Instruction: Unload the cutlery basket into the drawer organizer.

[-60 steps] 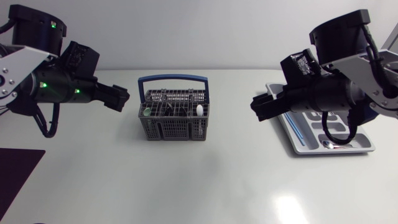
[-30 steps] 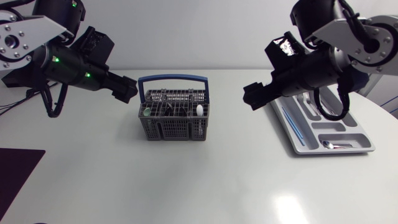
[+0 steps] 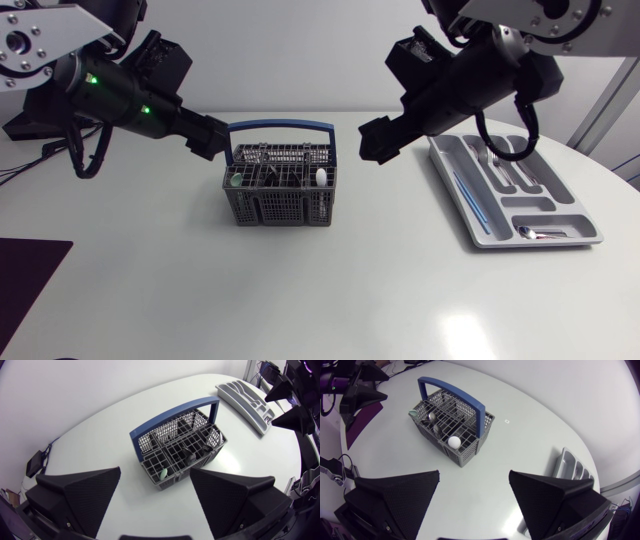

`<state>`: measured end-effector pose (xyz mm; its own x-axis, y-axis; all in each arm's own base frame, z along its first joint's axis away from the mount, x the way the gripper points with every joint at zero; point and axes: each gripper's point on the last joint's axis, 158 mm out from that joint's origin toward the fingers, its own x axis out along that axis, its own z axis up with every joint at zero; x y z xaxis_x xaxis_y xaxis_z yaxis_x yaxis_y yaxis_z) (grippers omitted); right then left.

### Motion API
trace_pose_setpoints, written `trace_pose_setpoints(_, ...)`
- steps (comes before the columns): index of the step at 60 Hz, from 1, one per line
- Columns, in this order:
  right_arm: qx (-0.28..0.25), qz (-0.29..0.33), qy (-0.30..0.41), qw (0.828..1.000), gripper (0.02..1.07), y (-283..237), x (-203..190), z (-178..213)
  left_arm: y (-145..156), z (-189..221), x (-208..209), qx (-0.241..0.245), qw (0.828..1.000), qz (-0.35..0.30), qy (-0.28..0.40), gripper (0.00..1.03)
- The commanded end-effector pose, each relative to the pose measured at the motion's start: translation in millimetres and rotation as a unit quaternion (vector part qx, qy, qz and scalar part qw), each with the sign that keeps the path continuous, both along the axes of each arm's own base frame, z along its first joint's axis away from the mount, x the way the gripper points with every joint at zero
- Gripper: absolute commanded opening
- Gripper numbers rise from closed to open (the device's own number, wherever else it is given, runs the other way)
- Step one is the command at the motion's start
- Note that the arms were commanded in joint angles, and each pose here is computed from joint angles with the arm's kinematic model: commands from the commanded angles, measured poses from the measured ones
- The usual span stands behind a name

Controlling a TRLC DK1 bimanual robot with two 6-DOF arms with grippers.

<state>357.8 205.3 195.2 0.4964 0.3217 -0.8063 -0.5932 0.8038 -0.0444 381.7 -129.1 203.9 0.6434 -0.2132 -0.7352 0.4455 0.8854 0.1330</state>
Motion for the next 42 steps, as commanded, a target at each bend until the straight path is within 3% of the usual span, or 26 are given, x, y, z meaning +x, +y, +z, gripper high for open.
trace_pose_setpoints(1,-0.006,0.014,0.013,1.0,1.02,12,-3,-4,-8,4,1,-0.017,1.0,0.007,0.005,0.96)
trace_pose_setpoints(42,-0.027,0.047,0.029,0.998,1.02,49,-18,1,-41,-9,-4,-0.052,0.998,0.017,0.034,0.95)
